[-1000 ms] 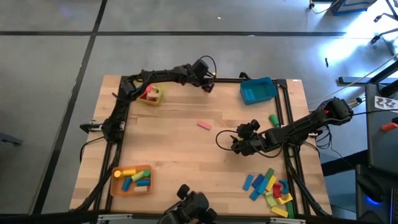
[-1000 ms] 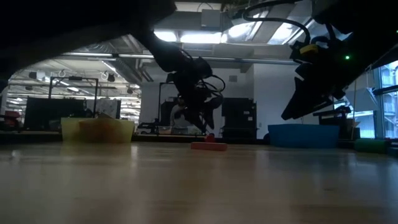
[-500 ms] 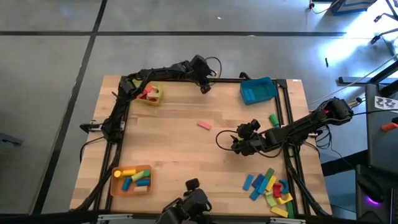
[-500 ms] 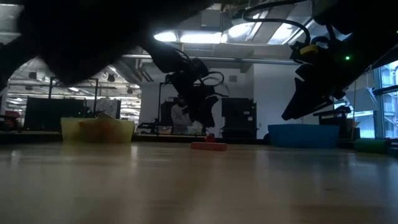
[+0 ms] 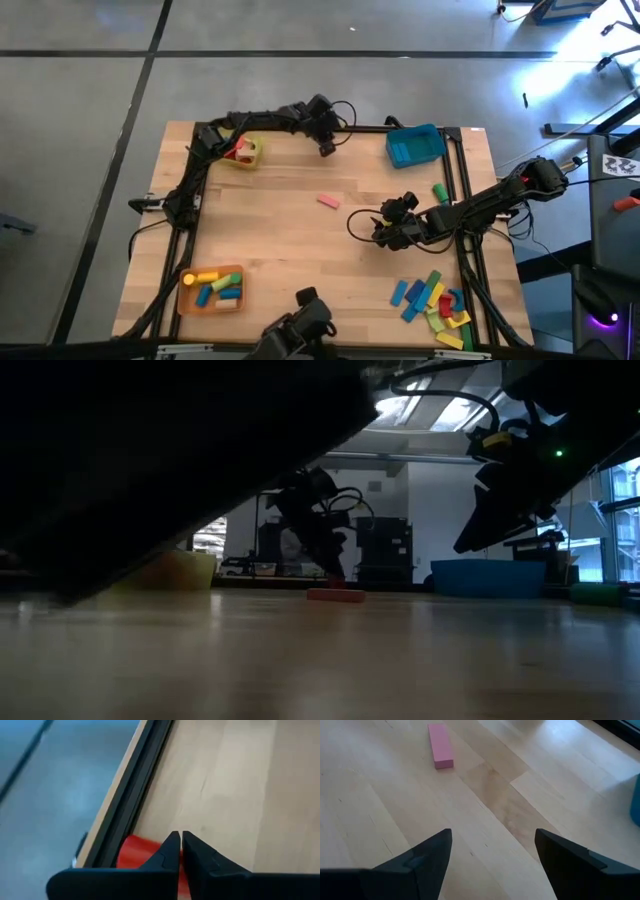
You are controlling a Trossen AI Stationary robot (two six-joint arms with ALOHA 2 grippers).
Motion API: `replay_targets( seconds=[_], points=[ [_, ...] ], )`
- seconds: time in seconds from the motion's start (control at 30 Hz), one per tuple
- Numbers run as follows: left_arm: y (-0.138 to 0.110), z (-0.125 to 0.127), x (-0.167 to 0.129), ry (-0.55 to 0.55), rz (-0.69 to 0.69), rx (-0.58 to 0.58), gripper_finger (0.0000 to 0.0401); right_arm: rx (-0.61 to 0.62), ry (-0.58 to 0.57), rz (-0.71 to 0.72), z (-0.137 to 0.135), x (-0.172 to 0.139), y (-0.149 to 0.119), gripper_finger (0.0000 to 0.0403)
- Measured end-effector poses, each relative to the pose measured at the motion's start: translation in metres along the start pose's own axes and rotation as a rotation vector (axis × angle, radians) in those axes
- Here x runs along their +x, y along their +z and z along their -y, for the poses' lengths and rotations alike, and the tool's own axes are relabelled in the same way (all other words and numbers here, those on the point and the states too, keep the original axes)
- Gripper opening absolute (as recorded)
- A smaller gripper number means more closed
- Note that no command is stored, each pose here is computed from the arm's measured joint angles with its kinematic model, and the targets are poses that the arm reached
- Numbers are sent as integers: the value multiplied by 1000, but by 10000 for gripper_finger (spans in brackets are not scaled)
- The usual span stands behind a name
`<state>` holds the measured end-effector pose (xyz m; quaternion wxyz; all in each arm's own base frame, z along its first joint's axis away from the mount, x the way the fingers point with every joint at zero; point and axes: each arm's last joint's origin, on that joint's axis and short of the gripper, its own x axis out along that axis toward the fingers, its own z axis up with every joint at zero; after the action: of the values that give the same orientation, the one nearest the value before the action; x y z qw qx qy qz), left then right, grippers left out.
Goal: Sort blocks by size
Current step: Put the red cylindrical block into the light orange bin
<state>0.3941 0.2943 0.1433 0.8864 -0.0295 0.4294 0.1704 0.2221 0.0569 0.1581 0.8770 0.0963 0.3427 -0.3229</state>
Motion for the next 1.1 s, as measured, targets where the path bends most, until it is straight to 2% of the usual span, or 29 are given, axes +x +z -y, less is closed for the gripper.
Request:
replay_targets(
  seconds=[0.07, 0.33, 0.53, 0.6, 0.77, 0.93, 1.1],
  points=[
    [-4, -2, 0, -4, -35, -44, 6, 1, 1, 1, 0, 0, 0, 289],
    [-16, 7, -11, -27, -224, -88, 6, 2, 7, -5, 0, 0, 0, 289],
    [3, 19, -51, 4, -224, -144, 2, 0, 6, -8, 0, 0, 0, 289],
    [8, 26, -67, 35, -253, -176, 2, 0, 11, -12, 0, 0, 0, 289],
    [4, 36, -93, 215, -393, -246, 1, -3, 9, -14, 0, 0, -1, 289],
    [-10, 33, -101, 249, -552, -236, 13, -2, 7, -12, 0, 0, 0, 289],
    [-18, 24, -105, 284, -607, -294, 58, -6, 4, -10, 0, 0, 0, 289]
  ],
)
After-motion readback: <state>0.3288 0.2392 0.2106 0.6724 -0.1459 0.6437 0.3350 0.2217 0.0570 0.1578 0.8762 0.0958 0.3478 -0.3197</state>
